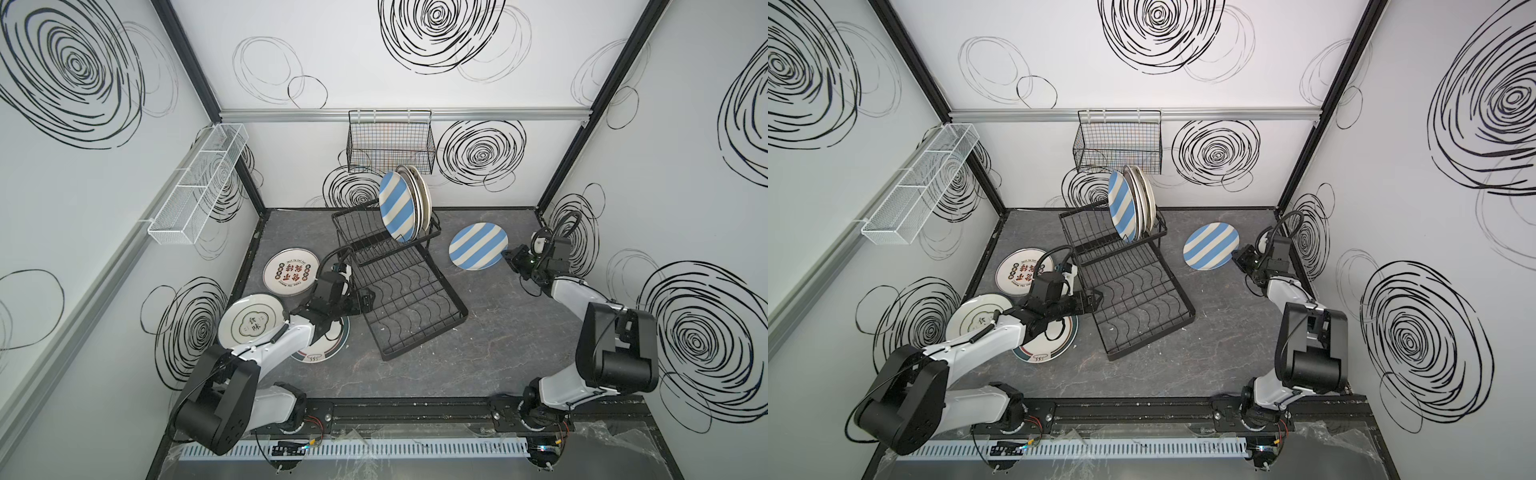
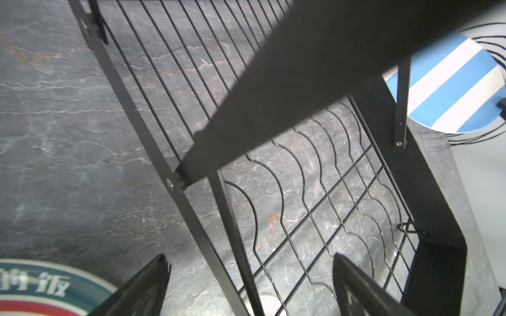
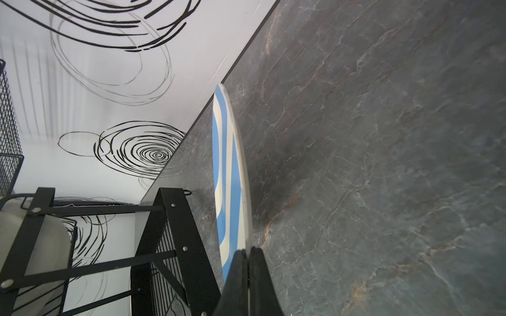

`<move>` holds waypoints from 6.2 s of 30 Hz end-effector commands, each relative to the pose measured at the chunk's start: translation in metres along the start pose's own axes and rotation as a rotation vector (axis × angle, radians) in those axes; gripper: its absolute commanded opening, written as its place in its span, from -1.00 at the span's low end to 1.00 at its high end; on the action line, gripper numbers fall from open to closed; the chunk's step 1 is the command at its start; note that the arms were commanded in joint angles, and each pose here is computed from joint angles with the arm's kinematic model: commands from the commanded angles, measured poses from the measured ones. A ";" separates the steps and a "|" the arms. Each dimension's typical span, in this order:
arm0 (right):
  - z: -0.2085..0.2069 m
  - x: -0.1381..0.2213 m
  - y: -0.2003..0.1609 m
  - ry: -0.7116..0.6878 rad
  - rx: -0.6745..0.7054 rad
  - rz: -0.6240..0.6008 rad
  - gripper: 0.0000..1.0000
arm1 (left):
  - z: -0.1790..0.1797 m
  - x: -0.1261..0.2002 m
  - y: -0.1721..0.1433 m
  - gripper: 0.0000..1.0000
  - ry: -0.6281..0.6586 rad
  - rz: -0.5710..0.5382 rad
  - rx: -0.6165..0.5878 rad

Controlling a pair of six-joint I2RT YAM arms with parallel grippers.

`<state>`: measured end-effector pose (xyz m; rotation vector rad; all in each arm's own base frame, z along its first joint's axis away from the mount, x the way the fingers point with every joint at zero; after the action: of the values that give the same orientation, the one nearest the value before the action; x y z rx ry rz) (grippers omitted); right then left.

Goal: Load plates into a dish rack
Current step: Move the dish rack to the center of the table, then place the plate on the dish rack, then rotate the dish rack at the center of the table.

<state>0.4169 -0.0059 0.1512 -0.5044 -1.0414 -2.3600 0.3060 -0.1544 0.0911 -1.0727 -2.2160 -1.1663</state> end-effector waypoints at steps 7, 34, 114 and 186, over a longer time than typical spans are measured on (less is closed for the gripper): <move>0.045 0.066 0.023 -0.107 0.217 -0.187 -1.00 | -0.037 -0.007 0.003 0.91 -0.126 0.003 -0.096; 0.282 0.208 0.071 -0.133 0.664 -0.503 -1.00 | -0.024 0.033 0.016 0.92 -0.183 -0.053 0.023; 0.371 0.074 -0.038 -0.014 1.045 -0.357 -1.00 | -0.040 0.007 -0.020 0.92 -0.203 0.007 -0.082; 0.337 0.158 -0.111 0.411 0.904 -0.107 0.33 | -0.082 0.037 -0.014 0.92 -0.135 -0.036 -0.160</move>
<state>0.2888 0.2355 0.4058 0.2879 -1.9280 -1.6821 0.2723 -0.2610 0.1563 -1.4452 -2.2689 -1.4373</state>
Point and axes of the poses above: each gripper's point midway between its finger pads, its own x axis back along the fingers, its own z axis along the line the jaws close on, y = z × x, the point moved 1 cm from there along x, back along the fingers, and after that the axes turned 10 degrees about x, right-handed, at the moved point
